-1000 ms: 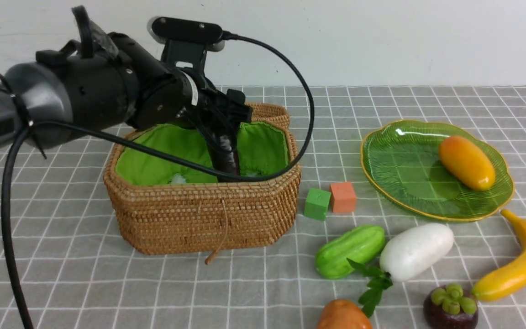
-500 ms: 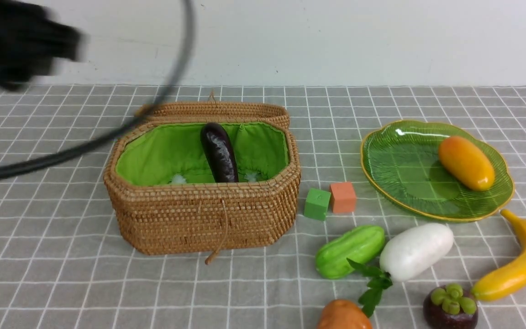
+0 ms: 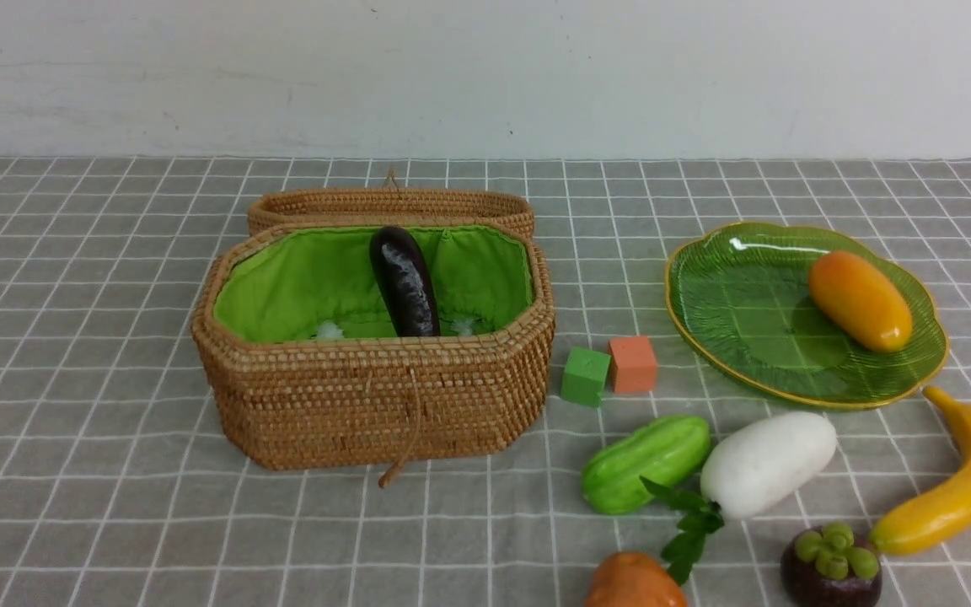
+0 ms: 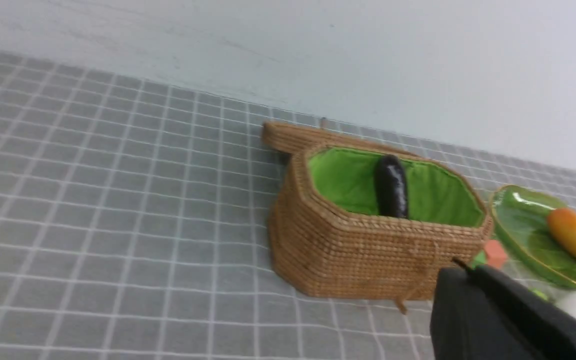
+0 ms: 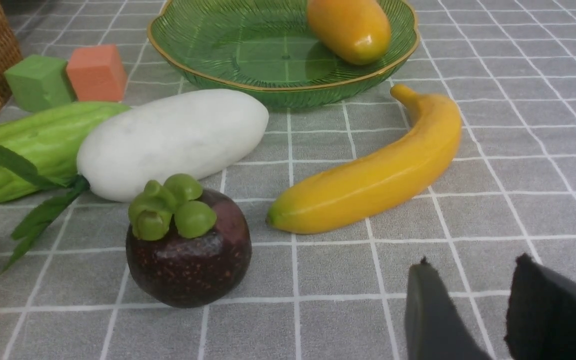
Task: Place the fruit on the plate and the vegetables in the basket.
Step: Use the right arm to grab a banana and put it into the right plate
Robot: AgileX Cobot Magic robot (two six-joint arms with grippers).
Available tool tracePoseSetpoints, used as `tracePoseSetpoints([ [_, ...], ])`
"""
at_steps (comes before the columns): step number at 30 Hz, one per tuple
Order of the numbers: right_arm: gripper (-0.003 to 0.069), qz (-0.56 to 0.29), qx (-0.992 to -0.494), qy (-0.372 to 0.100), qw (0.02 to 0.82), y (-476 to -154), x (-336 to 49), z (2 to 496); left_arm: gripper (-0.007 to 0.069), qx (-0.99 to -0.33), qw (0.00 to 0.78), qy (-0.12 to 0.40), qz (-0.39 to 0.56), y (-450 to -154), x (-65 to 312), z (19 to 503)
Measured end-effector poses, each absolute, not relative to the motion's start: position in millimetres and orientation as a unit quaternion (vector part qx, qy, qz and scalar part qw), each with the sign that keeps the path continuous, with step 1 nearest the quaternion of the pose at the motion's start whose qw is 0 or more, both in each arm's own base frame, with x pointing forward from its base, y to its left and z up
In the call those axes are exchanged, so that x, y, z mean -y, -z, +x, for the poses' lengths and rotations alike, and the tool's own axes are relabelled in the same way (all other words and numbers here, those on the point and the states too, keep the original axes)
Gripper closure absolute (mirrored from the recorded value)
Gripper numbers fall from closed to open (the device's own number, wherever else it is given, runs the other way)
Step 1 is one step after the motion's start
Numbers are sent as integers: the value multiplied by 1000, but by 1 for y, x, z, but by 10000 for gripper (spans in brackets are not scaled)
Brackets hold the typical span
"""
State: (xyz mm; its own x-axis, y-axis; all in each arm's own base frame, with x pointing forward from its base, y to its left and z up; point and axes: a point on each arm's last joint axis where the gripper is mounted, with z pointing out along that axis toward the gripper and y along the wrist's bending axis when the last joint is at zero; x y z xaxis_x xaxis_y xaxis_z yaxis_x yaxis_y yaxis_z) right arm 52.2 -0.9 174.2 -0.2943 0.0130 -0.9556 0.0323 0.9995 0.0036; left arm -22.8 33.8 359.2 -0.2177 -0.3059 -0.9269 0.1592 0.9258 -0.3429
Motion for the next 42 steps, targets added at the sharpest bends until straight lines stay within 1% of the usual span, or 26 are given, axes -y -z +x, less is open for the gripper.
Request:
tracePoseSetpoints([
  [2, 417, 14, -804, 8, 594, -174, 1, 52, 638, -765, 600, 229, -53, -334, -24, -17],
  [5, 417, 14, -804, 8, 594, -174, 1, 52, 638, -775, 566, 276, -52, -317, -11, -10],
  [7, 417, 14, -804, 8, 594, -174, 1, 52, 638, -778, 552, 293, -52, -312, -7, -7],
  [15, 417, 14, -804, 8, 594, -174, 1, 52, 638, -779, 547, 301, -53, -311, -4, -5],
  [29, 417, 14, -804, 8, 594, -174, 1, 52, 638, -774, 556, 298, -53, -311, -5, -3],
  [31, 417, 14, -804, 8, 594, -174, 1, 52, 638, -761, 581, 286, -48, -311, -5, 1],
  [32, 417, 14, -804, 8, 594, -174, 1, 52, 638, -749, 604, 270, -39, -310, -5, 6],
  [33, 417, 14, -804, 8, 594, -174, 1, 52, 638, -748, 608, 264, -37, -310, -5, 6],
  [35, 417, 14, -804, 8, 594, -174, 1, 52, 638, -732, 643, 223, -22, -306, -3, 13],
  [38, 417, 14, -804, 8, 594, -174, 1, 52, 638, -717, 676, 168, -11, -298, -1, 20],
  [39, 417, 14, -804, 8, 594, -174, 1, 52, 638, -710, 690, 136, -9, -293, 0, 24],
  [40, 417, 14, -804, 8, 594, -174, 1, 52, 638, -708, 693, 133, -8, -291, 0, 25],
  [41, 417, 14, -804, 8, 594, -174, 1, 52, 636, -698, 708, 104, -22, -275, 2, 35],
  [42, 417, 14, -804, 8, 594, -174, 1, 52, 636, -697, 709, 102, -28, -270, 2, 37],
])
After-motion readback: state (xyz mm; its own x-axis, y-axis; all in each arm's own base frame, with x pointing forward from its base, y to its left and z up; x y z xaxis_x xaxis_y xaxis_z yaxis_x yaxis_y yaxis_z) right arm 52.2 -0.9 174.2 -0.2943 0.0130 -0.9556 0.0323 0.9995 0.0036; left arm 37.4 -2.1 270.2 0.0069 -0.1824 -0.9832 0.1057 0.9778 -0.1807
